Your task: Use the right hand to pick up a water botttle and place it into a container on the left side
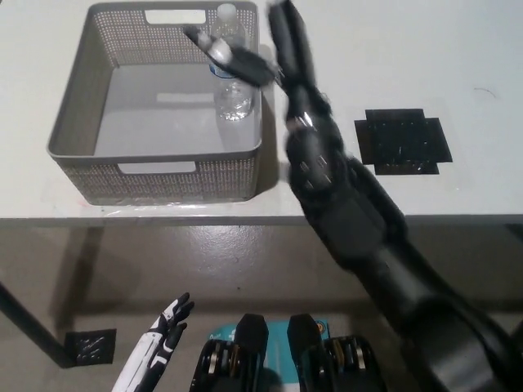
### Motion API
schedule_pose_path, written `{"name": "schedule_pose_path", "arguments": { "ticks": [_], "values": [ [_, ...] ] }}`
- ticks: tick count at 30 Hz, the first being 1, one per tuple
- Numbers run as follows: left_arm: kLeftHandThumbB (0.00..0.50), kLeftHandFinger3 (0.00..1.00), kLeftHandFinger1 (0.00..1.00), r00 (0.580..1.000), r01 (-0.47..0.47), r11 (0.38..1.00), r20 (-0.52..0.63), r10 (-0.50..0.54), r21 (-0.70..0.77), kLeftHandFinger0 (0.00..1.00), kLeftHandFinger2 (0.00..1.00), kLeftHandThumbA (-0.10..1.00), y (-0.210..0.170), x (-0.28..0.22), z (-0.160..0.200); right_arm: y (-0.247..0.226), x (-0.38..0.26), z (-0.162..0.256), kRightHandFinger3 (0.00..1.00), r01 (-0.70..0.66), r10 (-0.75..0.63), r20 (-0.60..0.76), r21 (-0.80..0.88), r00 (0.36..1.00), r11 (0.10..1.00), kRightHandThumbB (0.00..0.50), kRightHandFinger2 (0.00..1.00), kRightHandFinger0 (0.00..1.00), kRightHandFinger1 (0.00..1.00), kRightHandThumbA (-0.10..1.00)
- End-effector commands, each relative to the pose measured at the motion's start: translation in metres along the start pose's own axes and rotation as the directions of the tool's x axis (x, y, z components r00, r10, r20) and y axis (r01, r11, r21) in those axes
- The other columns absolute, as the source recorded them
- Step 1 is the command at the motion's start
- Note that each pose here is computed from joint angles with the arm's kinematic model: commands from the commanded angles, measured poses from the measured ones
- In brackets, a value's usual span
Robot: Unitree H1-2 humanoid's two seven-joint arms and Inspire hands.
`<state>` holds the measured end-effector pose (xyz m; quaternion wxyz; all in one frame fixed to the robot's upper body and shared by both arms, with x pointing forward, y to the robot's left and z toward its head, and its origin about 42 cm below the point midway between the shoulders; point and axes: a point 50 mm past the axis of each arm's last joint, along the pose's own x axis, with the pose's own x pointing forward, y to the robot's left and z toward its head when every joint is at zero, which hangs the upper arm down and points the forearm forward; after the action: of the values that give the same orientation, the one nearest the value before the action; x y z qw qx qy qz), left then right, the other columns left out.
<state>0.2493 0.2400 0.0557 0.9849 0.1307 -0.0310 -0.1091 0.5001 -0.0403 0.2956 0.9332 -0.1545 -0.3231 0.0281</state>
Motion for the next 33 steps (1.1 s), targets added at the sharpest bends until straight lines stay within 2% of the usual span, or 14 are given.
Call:
{"name": "schedule_pose_path", "arguments": {
  "ticks": [1,2,3,5,8,9,11,18,23,25,26,29,32,33],
  "values": [
    [0.08,1.0,1.0,0.999,-0.016,1.0,0.046,0.017,-0.004,1.0,1.0,1.0,0.015,-0.006,0.008,-0.18,-0.13,0.09,1.0,0.158,-0.167,0.38,0.056,0.91,0.986,0.36,1.0,1.0,1.0,1.0],
    [0.07,1.0,1.0,0.999,-0.019,1.0,0.044,0.019,-0.007,1.0,1.0,1.0,0.015,-0.006,0.007,-0.186,-0.151,0.08,1.0,0.169,-0.175,0.35,0.046,0.92,0.984,0.344,1.0,1.0,1.0,1.0],
    [0.079,1.0,1.0,0.999,-0.02,1.0,0.041,0.02,-0.009,1.0,1.0,1.0,0.014,-0.006,0.006,-0.189,-0.162,0.072,1.0,0.182,-0.183,0.323,0.033,0.929,0.983,0.356,1.0,1.0,1.0,1.0],
    [0.082,1.0,1.0,0.999,-0.025,0.999,0.035,0.025,-0.021,1.0,1.0,1.0,0.014,-0.008,0.003,-0.191,-0.203,0.041,1.0,0.215,-0.207,0.208,-0.02,0.956,0.976,0.355,1.0,1.0,1.0,1.0],
    [0.086,1.0,1.0,0.999,-0.032,0.999,0.024,0.033,-0.022,1.0,1.0,1.0,0.013,-0.009,0.0,-0.19,-0.248,0.005,1.0,0.217,-0.216,0.033,0.0,0.976,0.976,0.347,1.0,1.0,1.0,1.0],
    [0.086,1.0,1.0,0.999,-0.036,0.999,0.021,0.036,-0.025,1.0,1.0,1.0,0.012,-0.01,-0.001,-0.188,-0.259,-0.003,1.0,0.213,-0.213,0.007,0.0,0.977,0.977,0.318,1.0,1.0,1.0,1.0],
    [0.087,1.0,1.0,0.999,-0.043,0.999,0.019,0.043,-0.032,1.0,1.0,1.0,0.012,-0.01,-0.002,-0.18,-0.279,-0.02,1.0,0.202,-0.2,-0.051,0.031,0.978,0.979,0.304,1.0,1.0,1.0,1.0],
    [0.076,1.0,1.0,0.998,-0.064,0.997,0.021,0.065,-0.045,1.0,1.0,1.0,0.014,-0.006,-0.001,-0.15,-0.336,-0.057,1.0,0.132,-0.127,-0.275,-0.004,0.953,0.991,0.308,1.0,1.0,1.0,1.0],
    [0.06,1.0,1.0,0.996,-0.08,0.996,0.029,0.08,-0.031,1.0,1.0,1.0,0.019,-0.003,0.002,-0.144,-0.351,-0.069,1.0,0.113,-0.086,-0.358,0.056,0.93,0.992,0.29,1.0,1.0,1.0,0.96],
    [0.07,1.0,1.0,0.994,-0.101,0.994,0.036,0.103,-0.033,1.0,1.0,1.0,0.023,0.005,0.005,-0.144,-0.349,-0.074,1.0,0.114,-0.071,-0.374,0.093,0.925,0.989,0.248,1.0,1.0,1.0,0.92],
    [0.07,1.0,1.0,0.994,-0.105,0.994,0.039,0.106,-0.028,1.0,1.0,1.0,0.024,0.008,0.007,-0.145,-0.348,-0.077,1.0,0.116,-0.068,-0.382,0.105,0.922,0.988,0.242,1.0,1.0,1.0,0.9],
    [0.061,1.0,1.0,0.992,-0.11,0.994,0.054,0.111,-0.025,1.0,1.0,1.0,0.027,0.015,0.01,-0.147,-0.345,-0.085,1.0,0.122,-0.061,-0.402,0.128,0.914,0.984,0.25,1.0,1.0,1.0,0.93],
    [0.054,1.0,1.0,0.992,-0.11,0.994,0.056,0.111,-0.025,1.0,1.0,1.0,0.028,0.014,0.008,-0.147,-0.346,-0.089,1.0,0.122,-0.053,-0.415,0.141,0.908,0.982,0.228,1.0,1.0,1.0,0.91],
    [0.066,1.0,1.0,0.992,-0.109,0.994,0.056,0.111,-0.026,1.0,1.0,1.0,0.029,0.015,0.006,-0.147,-0.346,-0.09,1.0,0.117,-0.048,-0.417,0.141,0.908,0.983,0.227,1.0,1.0,1.0,0.91]
  ]
}}
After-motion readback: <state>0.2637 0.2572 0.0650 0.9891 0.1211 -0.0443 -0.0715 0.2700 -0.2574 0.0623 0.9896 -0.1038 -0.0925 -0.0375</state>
